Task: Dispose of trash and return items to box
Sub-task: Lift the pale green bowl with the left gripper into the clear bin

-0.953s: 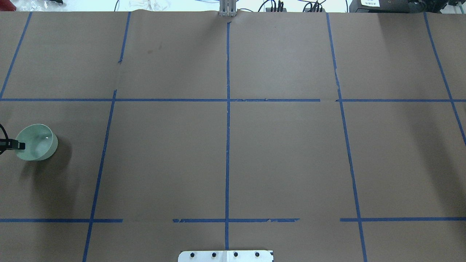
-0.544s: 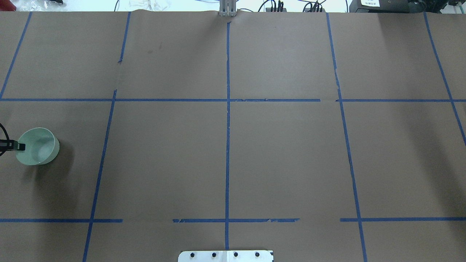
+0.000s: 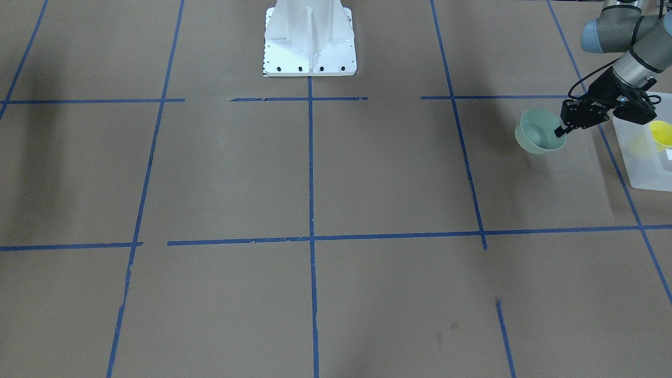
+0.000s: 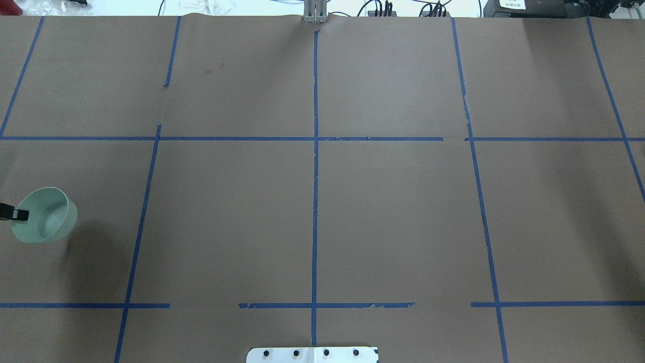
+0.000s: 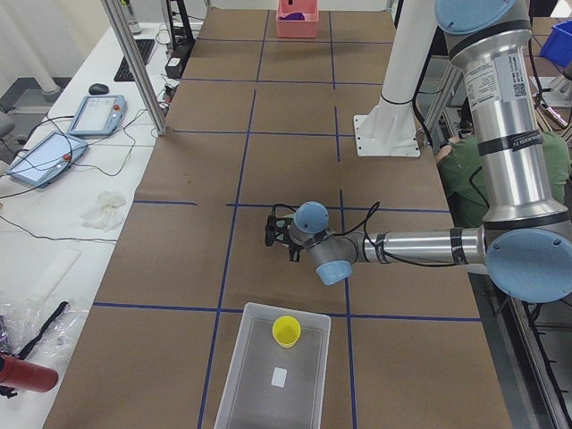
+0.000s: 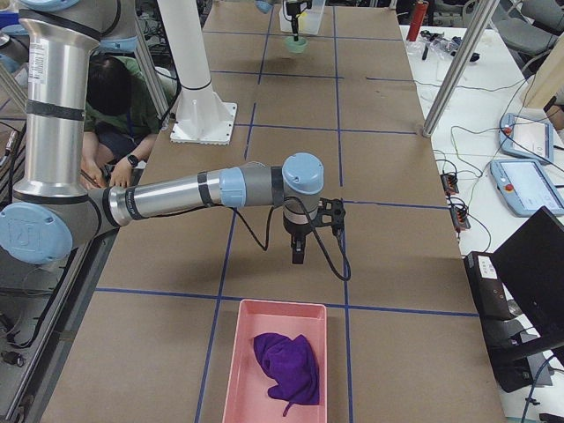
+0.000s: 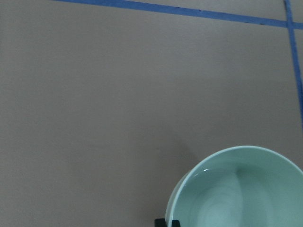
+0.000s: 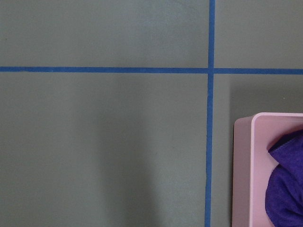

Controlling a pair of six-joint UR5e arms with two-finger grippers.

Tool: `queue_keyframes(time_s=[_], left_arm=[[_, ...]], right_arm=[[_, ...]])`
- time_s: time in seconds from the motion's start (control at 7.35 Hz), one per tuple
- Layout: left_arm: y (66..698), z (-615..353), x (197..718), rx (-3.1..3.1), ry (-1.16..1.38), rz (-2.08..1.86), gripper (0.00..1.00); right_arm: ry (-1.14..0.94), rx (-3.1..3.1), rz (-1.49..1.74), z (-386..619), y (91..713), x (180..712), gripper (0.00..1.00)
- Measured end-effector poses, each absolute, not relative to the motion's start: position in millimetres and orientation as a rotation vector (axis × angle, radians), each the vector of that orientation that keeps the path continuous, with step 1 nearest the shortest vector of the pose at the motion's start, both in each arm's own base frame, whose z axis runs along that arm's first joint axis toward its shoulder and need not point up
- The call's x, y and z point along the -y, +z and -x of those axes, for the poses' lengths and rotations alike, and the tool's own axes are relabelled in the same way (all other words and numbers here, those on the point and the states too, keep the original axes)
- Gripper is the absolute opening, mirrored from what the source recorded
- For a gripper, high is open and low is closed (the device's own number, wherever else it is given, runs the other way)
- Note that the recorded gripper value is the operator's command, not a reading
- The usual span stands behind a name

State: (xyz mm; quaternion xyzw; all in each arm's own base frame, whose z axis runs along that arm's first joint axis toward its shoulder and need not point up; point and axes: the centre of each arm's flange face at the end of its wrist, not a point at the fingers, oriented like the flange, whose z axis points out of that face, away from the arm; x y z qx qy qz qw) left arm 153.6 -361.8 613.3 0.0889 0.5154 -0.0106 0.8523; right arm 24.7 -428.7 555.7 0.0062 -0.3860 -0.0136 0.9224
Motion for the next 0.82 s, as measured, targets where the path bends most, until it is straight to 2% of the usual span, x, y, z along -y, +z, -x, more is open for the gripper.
queue_keyframes(time_s=[0.41,0.82], left_arm=[[629,-87,394,-0.967,0.033,-0.241,0.0],[612,-6,473,-0.839,0.047,-0.269,0.0]], right_arm=[[-0.068,0.715,-0.068,-22,606,430,1.0],[-0.067,0.786,-0.087,-21,630,434,1.0]])
